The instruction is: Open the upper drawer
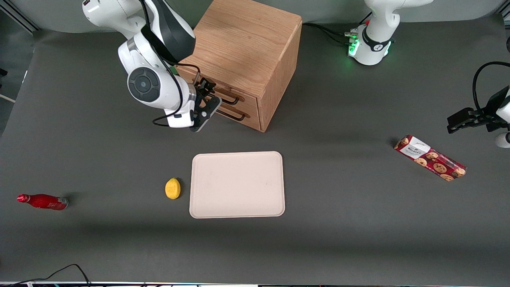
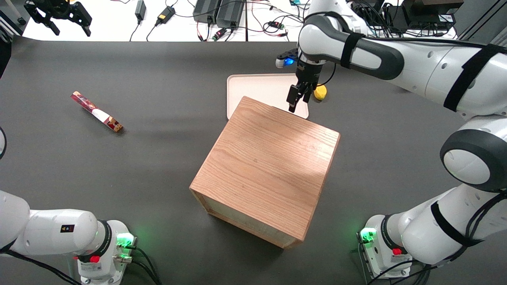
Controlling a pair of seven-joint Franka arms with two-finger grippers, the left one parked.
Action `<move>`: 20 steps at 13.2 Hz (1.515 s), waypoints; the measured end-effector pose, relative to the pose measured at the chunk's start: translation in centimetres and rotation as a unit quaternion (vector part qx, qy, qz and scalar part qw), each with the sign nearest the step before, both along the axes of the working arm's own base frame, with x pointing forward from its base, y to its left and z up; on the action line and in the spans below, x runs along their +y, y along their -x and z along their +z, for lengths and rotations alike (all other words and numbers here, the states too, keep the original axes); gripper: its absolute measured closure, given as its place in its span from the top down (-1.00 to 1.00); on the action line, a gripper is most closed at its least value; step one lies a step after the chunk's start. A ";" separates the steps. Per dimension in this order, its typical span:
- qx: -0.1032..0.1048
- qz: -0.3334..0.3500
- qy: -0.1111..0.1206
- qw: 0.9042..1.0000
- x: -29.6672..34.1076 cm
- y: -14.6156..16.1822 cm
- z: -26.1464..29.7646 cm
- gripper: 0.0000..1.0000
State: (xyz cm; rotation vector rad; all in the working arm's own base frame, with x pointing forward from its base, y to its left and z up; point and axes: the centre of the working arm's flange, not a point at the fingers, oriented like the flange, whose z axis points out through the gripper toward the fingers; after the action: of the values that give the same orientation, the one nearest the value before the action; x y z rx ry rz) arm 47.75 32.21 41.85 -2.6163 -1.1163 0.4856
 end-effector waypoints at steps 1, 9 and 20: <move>0.004 0.002 0.002 1.000 0.1 0.3 -0.4 1.00; 0.012 0.012 0.005 1.000 1.2 0.8 -3.1 1.00; 0.010 0.019 -0.003 1.000 0.7 -0.6 -5.9 1.00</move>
State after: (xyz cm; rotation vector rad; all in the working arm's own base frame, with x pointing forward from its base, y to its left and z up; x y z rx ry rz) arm 48.32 32.89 35.95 -2.5834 -1.1618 0.5155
